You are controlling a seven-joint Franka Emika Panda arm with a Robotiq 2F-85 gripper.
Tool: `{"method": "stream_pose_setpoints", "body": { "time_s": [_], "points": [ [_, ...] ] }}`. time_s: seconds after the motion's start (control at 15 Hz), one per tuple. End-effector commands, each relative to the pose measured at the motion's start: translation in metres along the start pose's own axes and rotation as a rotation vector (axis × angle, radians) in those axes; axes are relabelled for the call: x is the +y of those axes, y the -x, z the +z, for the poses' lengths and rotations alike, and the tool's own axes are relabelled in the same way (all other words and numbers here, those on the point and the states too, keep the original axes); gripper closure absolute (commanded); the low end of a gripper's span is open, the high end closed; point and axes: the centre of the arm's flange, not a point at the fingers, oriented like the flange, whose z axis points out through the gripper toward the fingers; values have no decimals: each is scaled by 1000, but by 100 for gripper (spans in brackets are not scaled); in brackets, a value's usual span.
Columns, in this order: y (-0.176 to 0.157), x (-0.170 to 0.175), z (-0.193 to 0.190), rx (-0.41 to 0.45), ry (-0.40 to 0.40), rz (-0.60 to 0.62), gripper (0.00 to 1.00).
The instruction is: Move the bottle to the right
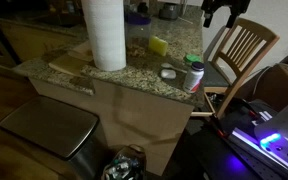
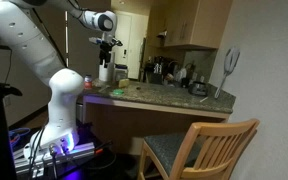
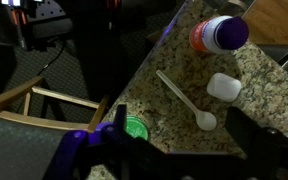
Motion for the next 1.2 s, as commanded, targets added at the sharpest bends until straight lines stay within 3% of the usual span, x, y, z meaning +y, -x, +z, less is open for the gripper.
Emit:
{"method": "stream_pose_setpoints", "body": {
  "time_s": [0.0, 0.27, 0.47, 0.6, 0.67, 0.93, 1.13],
  "points": [
    [0, 0, 0, 0, 0, 0, 0],
    [-10, -14, 27, -76, -1, -51, 0],
    [6, -35, 48, -95, -14, -130, 0],
    [23, -42, 51, -77, 0, -145, 0],
    [9, -38, 43, -95, 7, -122, 0],
    [19, -45, 45, -85, 16, -147, 0],
    [32, -49, 62, -156, -20, -186, 0]
  ]
}}
